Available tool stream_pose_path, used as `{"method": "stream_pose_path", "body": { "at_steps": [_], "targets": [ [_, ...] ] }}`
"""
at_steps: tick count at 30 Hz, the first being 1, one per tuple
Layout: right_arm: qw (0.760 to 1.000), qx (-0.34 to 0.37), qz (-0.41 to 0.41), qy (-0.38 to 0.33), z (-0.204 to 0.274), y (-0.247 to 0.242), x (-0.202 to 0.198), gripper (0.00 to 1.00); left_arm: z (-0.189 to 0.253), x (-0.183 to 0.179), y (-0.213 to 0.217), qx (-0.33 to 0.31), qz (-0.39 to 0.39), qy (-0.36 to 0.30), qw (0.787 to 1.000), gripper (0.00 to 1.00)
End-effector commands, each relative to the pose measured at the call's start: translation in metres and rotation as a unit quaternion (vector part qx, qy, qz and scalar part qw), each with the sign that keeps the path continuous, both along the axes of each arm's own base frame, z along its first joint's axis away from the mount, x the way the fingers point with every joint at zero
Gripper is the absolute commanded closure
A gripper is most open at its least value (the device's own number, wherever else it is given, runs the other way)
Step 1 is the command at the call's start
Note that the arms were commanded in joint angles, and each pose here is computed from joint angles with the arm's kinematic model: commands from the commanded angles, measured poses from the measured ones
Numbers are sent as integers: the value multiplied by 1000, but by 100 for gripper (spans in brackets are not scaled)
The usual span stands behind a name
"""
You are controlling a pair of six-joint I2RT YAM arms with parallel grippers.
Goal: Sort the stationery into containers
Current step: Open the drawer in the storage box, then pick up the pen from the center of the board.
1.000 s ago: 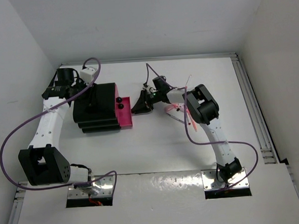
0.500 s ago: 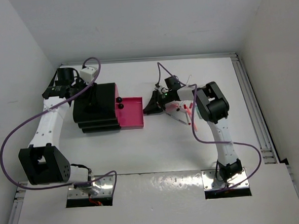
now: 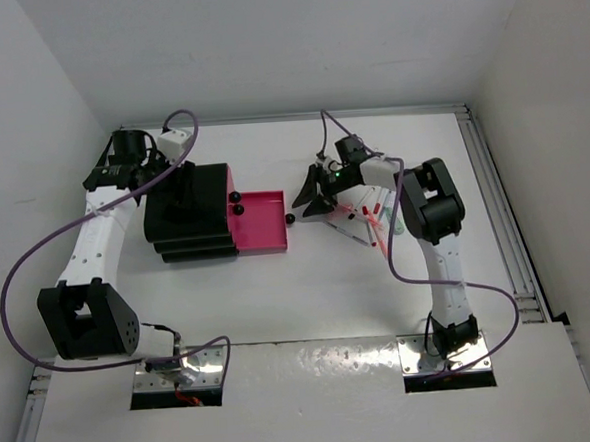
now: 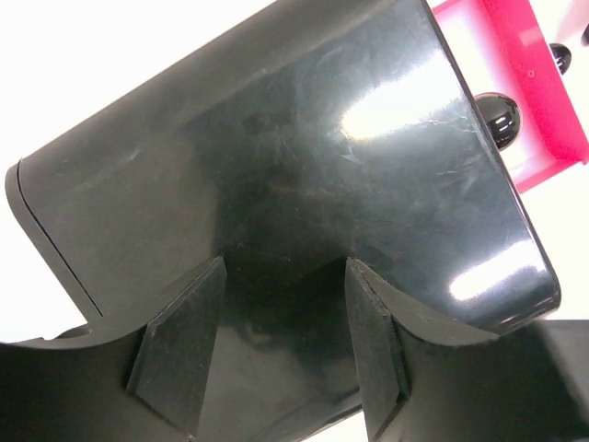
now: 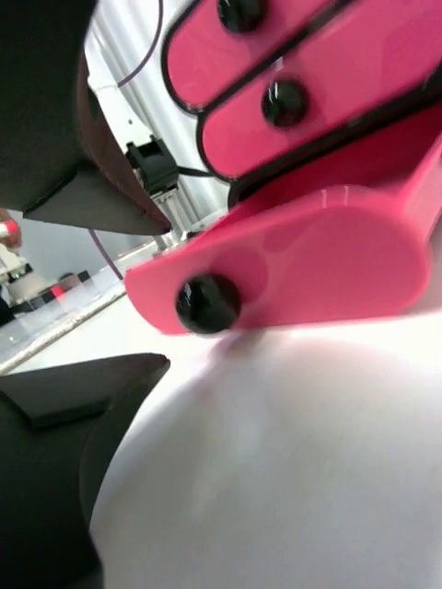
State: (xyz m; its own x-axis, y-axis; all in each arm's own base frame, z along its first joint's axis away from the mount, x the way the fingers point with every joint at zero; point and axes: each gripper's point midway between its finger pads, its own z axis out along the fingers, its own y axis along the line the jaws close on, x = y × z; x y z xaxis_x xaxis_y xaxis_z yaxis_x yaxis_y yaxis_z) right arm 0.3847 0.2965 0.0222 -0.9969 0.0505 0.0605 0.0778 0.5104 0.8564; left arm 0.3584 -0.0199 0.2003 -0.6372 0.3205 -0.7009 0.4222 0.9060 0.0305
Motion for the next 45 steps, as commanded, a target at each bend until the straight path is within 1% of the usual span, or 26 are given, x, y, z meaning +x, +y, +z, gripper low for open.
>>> {"method": "stream_pose_path", "body": {
  "at_steps": [1,2,3,4,5,6,7,8,10,11,12,13,14,15,16,18,20,22,27,29,33,37,38,42,43,45],
  "targets": [
    [993,17,-2,-120,82,-10,35,50,13,0,-6,-9,-7,2,1000,39],
    [992,9,-1,-123,88,-14,34,55,25,4,-7,-8,-11,-15,1000,39],
    [988,7,-5,-151,109,-22,42,57,30,5,-9,-7,-15,-23,1000,39],
    [983,-12,2,-184,112,-30,47,59,44,7,-12,-4,-23,-43,999,39],
    [983,-31,6,-180,116,-38,44,62,50,9,-14,-3,-27,-54,998,39],
    [977,-43,8,-208,130,-47,49,63,56,10,-16,-1,-31,-64,997,39],
    [967,-66,29,-246,130,-56,50,65,67,10,-17,2,-34,-83,996,38],
    [965,-110,31,-237,122,-70,45,69,72,10,-18,5,-36,-90,995,38],
    [948,-175,41,-263,120,-99,43,71,82,9,-17,9,-34,-103,994,37],
    [943,-220,38,-249,112,-116,37,73,84,7,-25,10,-44,-108,993,36],
    [942,-244,31,-227,99,-136,28,73,85,6,-27,14,-44,-109,993,35],
    [937,-258,17,-236,109,-148,23,74,86,3,-27,15,-41,-112,993,34],
    [933,-278,6,-229,104,-162,17,74,87,1,-28,16,-39,-114,993,33],
    [927,-311,-6,-209,88,-184,6,76,87,0,-28,18,-37,-116,992,33],
    [919,-325,-14,-221,96,-193,2,77,85,-3,-26,19,-29,-118,992,32],
    [903,-376,-30,-206,84,-220,-6,81,85,-5,-26,19,-24,-122,992,30],
    [897,-392,-46,-197,82,-230,-7,83,82,-9,-25,16,-17,-121,992,26],
    [894,-404,-72,-180,79,-244,-3,86,82,-11,-25,14,-15,-122,992,25],
    [887,-421,-108,-159,72,-259,18,87,81,-9,-22,15,1,-121,993,23],
    [885,-421,-120,-160,73,-259,30,86,78,-7,-19,18,9,-118,993,22],
    [885,-428,-124,-139,56,-254,45,84,74,-5,-16,20,21,-112,993,22],
    [882,-433,-101,-158,49,-246,59,76,73,-6,-13,24,27,-110,993,21],
    [877,-438,-104,-167,54,-245,67,75,72,-6,-12,26,30,-107,994,21],
    [867,-463,-98,-156,42,-246,77,75,70,-6,-8,33,38,-104,993,21],
    [866,-464,-100,-161,46,-243,83,75,69,-6,-7,33,39,-104,993,21],
    [862,-474,-98,-152,41,-244,84,75,67,-6,-6,35,41,-102,993,21]
  ]
}}
